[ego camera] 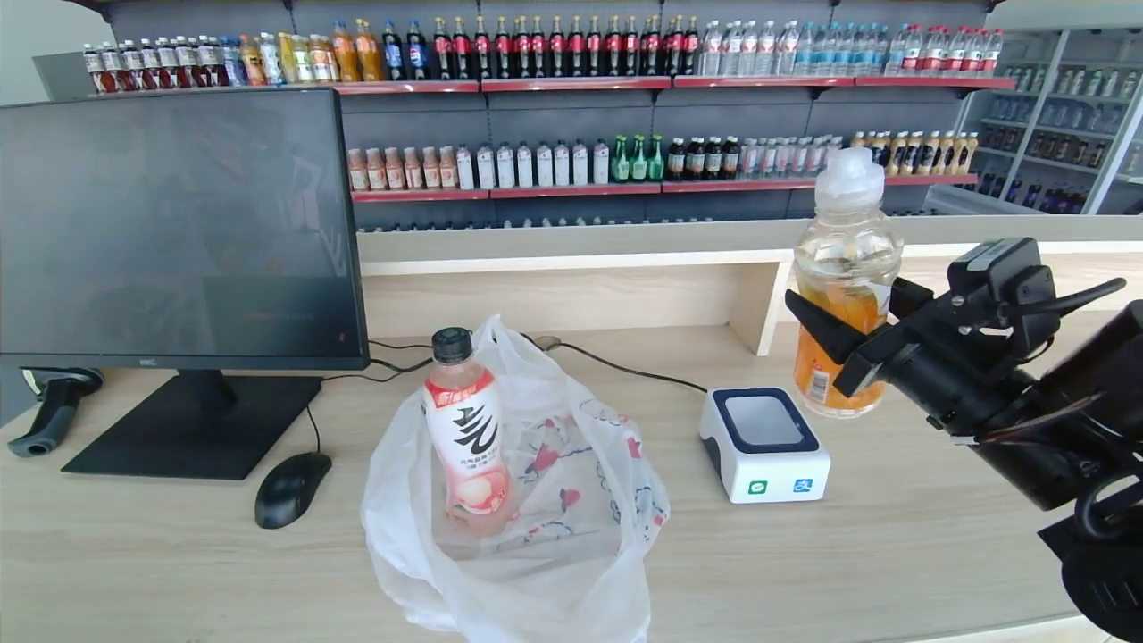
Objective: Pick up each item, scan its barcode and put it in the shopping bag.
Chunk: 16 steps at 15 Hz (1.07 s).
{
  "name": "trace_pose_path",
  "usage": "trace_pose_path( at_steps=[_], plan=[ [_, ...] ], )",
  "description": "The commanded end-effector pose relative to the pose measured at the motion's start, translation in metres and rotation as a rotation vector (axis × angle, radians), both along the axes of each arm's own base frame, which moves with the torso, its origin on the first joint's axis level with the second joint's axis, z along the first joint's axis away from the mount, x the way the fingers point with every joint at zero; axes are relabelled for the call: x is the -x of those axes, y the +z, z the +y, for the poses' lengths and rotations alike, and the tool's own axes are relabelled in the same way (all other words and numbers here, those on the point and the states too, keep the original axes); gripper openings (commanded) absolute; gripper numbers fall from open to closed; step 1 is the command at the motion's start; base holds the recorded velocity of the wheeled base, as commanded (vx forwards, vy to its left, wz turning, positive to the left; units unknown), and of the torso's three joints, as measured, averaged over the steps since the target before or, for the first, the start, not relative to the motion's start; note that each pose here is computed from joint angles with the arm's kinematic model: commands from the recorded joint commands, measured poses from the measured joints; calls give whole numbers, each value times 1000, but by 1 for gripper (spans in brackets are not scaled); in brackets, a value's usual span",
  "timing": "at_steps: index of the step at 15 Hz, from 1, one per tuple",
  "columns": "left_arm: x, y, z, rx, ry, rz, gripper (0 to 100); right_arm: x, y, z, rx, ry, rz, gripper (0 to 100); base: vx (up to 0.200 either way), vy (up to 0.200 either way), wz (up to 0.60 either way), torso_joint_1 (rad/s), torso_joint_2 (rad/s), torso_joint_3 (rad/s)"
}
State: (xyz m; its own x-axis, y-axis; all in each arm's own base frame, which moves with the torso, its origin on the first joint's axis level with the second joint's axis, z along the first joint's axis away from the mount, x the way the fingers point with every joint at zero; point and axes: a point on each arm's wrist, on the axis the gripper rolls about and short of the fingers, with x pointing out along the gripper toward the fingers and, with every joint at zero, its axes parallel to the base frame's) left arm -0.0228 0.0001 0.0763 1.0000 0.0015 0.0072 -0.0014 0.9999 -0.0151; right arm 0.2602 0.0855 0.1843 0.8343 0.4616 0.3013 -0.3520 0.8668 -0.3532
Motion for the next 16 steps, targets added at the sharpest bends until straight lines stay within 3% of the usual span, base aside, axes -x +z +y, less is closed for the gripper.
trace_pose_path(
  at_steps=[1,4,6,12,16],
  plan=[
    [0,0,0,0,0,-2,100,-16,-1,17,49,20,-43,0,0,0,0,0,0,0],
    [0,0,0,0,0,-2,100,-39,9,33,231,78,-243,0,0,0,0,0,0,0],
    [0,0,0,0,0,-2,100,-34,-4,32,327,86,-248,0,0,0,0,0,0,0],
    [0,0,0,-1,0,1,100,-34,-38,35,567,326,-363,0,0,0,0,0,0,0],
    [0,0,0,0,0,-2,100,-35,-43,25,604,378,-385,0,0,0,0,0,0,0]
  ],
)
